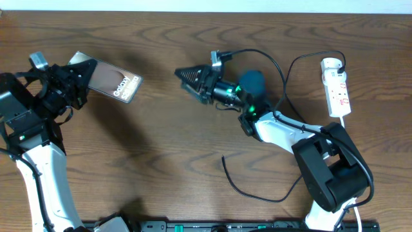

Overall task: Plug charger to phone and switch on socket
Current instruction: 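Release the phone from the right gripper and move it toward the cable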

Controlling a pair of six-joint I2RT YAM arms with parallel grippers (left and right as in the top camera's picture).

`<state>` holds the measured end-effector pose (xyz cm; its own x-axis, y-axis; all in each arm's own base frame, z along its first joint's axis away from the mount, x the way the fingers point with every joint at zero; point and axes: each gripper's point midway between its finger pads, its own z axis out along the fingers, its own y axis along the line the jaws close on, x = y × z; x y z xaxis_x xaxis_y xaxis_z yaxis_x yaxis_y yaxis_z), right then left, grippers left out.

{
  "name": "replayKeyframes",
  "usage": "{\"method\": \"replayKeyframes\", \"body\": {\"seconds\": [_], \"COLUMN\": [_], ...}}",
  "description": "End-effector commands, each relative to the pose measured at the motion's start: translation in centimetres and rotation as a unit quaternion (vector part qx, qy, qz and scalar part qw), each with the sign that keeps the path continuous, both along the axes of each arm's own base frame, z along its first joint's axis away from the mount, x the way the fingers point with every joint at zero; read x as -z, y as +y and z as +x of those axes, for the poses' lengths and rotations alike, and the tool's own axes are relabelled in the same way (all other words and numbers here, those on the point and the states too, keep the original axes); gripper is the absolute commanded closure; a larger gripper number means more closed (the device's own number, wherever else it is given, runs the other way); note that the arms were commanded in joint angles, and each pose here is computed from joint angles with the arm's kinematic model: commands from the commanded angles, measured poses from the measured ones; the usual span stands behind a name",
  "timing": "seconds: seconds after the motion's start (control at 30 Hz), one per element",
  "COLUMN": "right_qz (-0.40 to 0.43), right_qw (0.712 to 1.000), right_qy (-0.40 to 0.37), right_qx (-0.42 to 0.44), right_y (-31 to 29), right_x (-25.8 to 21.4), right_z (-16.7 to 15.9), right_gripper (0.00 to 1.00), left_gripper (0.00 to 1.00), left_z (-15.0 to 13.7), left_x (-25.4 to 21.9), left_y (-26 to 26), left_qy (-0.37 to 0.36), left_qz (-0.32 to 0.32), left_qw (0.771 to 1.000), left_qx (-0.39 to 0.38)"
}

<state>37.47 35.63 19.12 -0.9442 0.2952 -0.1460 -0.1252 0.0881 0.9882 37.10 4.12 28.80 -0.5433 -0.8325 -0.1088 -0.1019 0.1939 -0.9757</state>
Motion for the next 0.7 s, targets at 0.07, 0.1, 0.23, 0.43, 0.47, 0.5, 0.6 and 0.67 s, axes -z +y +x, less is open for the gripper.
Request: {"method": "replayKeyframes", "body": {"seconds": [0.07,0.1,0.23,0.43,0.47,0.5,0.6,0.67], "right_qz": [-0.119,-0.147,-0.293,-0.555,-0.579,-0.593,-0.612,-0.615], "right_qw": [0.99,0.986,0.951,0.815,0.798,0.788,0.78,0.784], "right_qy": [-0.073,-0.077,-0.088,-0.06,-0.057,-0.055,-0.044,-0.046], "right_qx": [-0.008,-0.001,0.048,0.153,0.158,0.157,0.12,0.077], "right_y": [-0.9,-1.4,-4.9,-14.7,-15.5,-15.9,-15.2,-14.0], "right_x": [1.3,1.4,0.9,-1.6,-1.5,-1.3,0.4,2.1], "right_z": [-0.4,-0.3,0.3,-1.4,-2.0,-2.5,-4.4,-5.7], "right_gripper": [0.01,0.01,0.01,0.01,0.01,0.01,0.01,0.01], "left_gripper": [0.93,0.93,0.93,0.93,0.93,0.93,0.93,0.93], "left_z": [-0.7,-0.7,-0.7,-0.8,-0.9,-0.9,-1.2,-1.4], "left_x": [-1.0,-1.0,-1.0,-0.8,-0.6,-0.4,0.4,0.8], "left_y": [-1.2,-1.2,-1.2,-1.3,-1.3,-1.4,-2.3,-3.2], "left_qy": [-0.024,-0.024,-0.026,-0.031,-0.029,-0.028,-0.024,-0.022], "left_qz": [0.001,0.001,0.004,0.018,0.019,0.022,0.034,0.042], "left_qw": [0.999,0.999,0.999,0.998,0.998,0.998,0.997,0.995], "left_qx": [0.044,0.044,0.044,0.049,0.05,0.052,0.068,0.084]}}
